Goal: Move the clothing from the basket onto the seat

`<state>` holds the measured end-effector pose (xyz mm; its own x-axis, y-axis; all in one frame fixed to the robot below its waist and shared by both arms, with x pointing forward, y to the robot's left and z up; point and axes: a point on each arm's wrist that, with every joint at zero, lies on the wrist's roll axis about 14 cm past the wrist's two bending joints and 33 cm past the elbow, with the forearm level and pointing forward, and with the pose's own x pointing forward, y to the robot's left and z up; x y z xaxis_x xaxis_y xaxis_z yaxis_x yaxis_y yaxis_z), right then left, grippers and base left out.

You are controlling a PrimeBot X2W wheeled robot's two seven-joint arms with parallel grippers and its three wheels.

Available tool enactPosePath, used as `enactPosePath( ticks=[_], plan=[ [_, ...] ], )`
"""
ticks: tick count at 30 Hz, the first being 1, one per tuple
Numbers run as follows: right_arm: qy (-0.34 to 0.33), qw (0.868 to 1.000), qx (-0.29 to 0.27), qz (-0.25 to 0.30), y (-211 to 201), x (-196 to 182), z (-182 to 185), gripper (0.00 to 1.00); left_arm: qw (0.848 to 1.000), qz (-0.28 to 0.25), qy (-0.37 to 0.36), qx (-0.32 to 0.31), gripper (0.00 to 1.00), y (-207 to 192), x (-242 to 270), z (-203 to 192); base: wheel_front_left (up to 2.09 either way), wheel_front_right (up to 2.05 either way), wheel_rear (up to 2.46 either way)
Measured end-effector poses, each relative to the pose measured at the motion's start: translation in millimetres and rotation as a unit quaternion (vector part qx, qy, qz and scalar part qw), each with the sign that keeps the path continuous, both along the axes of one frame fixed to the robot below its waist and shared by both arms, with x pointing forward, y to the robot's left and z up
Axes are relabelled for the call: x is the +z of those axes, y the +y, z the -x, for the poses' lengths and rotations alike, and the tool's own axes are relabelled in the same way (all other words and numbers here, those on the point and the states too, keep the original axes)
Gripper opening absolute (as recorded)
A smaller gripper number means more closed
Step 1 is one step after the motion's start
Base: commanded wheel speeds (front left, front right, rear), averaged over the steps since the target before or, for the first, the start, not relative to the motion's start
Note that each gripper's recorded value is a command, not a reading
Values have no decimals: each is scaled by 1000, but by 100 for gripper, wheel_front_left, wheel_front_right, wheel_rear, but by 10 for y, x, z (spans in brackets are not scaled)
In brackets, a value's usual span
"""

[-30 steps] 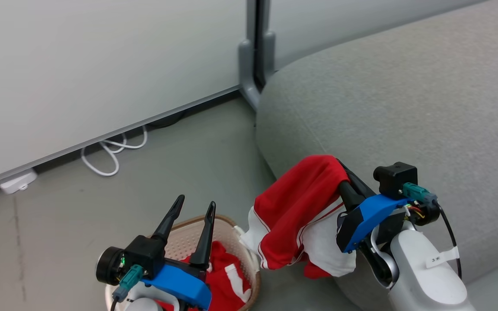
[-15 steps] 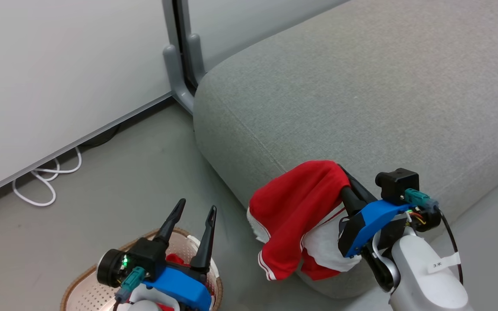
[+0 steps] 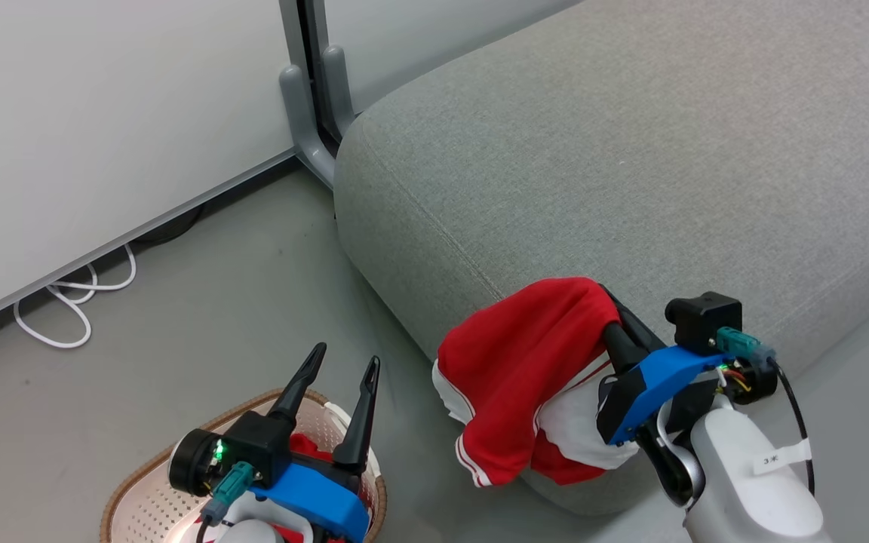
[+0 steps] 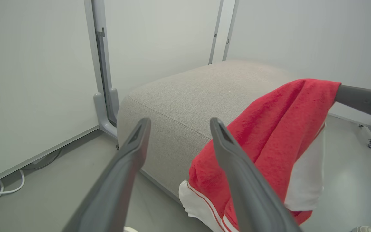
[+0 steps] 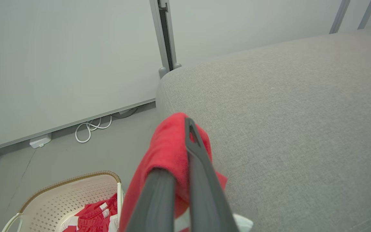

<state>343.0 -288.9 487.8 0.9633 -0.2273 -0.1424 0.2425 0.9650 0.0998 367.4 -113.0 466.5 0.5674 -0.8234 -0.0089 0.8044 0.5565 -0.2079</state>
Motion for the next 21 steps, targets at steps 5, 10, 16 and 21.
enactPosePath(
  ticks=[5, 10, 16, 21],
  plan=[
    [-2, 1000, 1, 5, -56, 114, -189, 0, 1000, 0, -2, 6, 100, 46, -24, -71, 0, 0, 0],
    [-10, 1000, -1, 29, -225, 406, -535, 0, 1000, -2, -2, 12, 100, 107, -102, -206, 0, 0, 0],
    [-37, 996, -47, 63, -816, 929, -914, 0, 1000, 5, -8, 13, 100, 148, -188, -448, 0, 0, 0],
    [-35, 991, -91, 87, -1276, 1123, -1141, 0, 1000, 9, -10, 13, 100, 206, -318, -658, 0, 0, 0]
  ],
)
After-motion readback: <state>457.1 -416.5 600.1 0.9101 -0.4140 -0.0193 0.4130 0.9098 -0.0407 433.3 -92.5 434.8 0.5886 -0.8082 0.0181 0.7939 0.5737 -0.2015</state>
